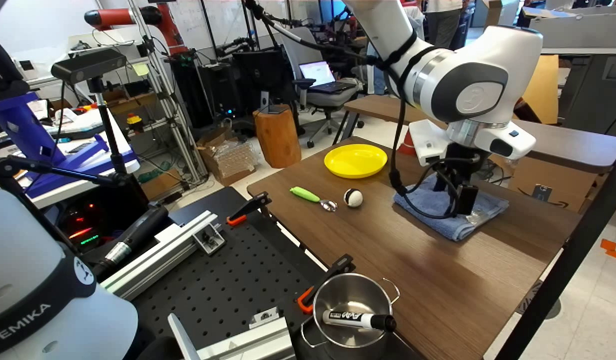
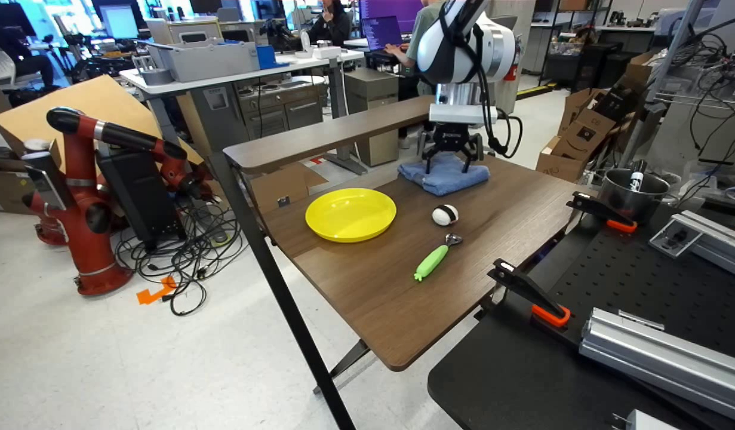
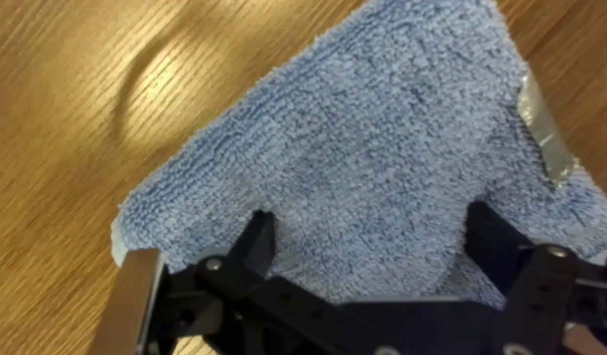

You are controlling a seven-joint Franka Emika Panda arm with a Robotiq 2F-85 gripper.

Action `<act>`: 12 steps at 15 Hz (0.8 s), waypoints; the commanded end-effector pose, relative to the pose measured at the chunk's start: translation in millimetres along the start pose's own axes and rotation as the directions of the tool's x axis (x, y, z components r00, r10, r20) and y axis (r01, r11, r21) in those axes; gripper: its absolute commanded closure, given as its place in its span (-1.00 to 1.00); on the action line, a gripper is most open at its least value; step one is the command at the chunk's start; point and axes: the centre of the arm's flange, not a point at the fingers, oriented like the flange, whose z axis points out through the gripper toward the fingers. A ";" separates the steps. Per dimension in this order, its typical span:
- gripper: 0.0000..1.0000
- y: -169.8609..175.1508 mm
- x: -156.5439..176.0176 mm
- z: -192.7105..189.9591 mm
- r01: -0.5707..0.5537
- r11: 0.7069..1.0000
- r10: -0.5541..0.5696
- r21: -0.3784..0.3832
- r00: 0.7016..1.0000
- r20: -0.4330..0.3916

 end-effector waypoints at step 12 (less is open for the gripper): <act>-1.00 44.6 -2.9 39.9 -0.004 0.990 0.000 -0.141 1.000 -0.025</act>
